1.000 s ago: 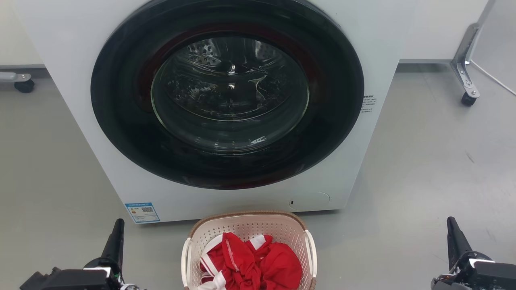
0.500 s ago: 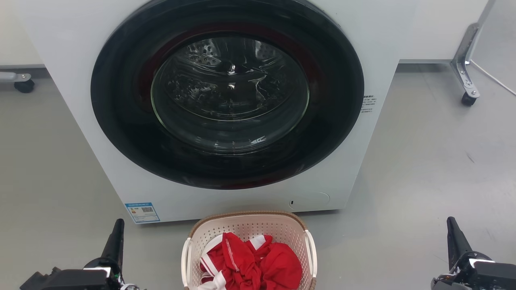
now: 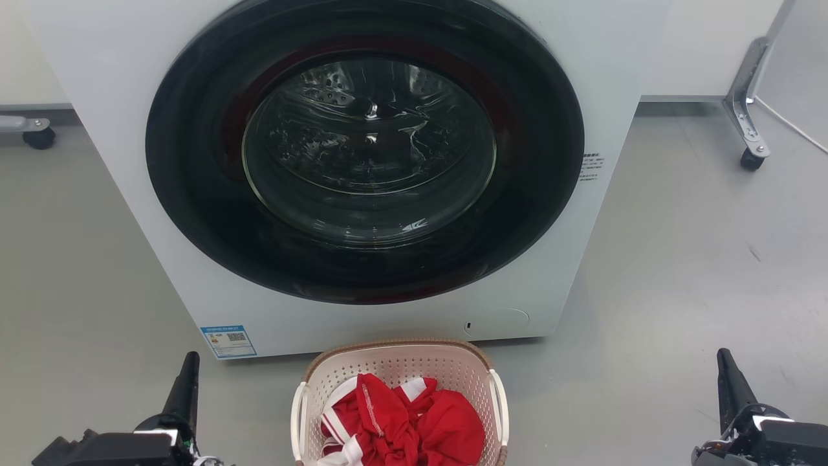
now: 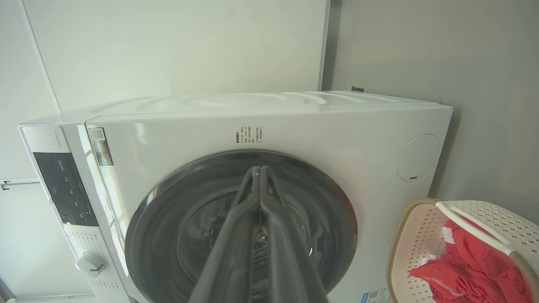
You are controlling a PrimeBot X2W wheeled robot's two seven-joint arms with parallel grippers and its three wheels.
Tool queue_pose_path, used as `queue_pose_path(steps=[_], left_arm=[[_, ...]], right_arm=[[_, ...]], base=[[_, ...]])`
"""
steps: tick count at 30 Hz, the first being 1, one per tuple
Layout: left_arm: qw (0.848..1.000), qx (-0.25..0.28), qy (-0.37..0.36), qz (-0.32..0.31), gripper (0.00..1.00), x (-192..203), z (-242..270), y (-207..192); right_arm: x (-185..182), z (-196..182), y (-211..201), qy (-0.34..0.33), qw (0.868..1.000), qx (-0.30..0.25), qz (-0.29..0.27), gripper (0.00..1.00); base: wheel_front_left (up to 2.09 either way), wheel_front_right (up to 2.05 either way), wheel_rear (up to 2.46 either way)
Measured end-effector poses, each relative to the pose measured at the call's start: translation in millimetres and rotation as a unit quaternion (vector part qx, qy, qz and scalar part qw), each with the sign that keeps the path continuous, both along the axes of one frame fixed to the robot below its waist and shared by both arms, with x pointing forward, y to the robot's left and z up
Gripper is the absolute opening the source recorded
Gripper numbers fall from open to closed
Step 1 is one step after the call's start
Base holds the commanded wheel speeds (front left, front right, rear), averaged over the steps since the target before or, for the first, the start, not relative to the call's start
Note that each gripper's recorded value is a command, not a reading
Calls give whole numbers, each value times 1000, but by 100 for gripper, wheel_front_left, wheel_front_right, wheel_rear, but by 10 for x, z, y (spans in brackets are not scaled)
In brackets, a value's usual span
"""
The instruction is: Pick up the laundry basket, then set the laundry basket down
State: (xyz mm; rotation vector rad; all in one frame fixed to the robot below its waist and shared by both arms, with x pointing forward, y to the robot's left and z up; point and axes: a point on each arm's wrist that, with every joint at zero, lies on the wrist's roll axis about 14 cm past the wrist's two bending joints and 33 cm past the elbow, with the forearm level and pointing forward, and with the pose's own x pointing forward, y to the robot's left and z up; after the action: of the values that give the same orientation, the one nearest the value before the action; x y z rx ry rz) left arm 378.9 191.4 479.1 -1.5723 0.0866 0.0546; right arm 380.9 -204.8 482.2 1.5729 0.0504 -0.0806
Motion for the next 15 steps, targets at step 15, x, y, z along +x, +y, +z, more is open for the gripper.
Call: queue_pose_path(steps=[15], left_arm=[[1000,0,0,0,0,0,0,0]], right_arm=[[0,0,0,0,1000,0,0,0]], base=[[0,0,0]])
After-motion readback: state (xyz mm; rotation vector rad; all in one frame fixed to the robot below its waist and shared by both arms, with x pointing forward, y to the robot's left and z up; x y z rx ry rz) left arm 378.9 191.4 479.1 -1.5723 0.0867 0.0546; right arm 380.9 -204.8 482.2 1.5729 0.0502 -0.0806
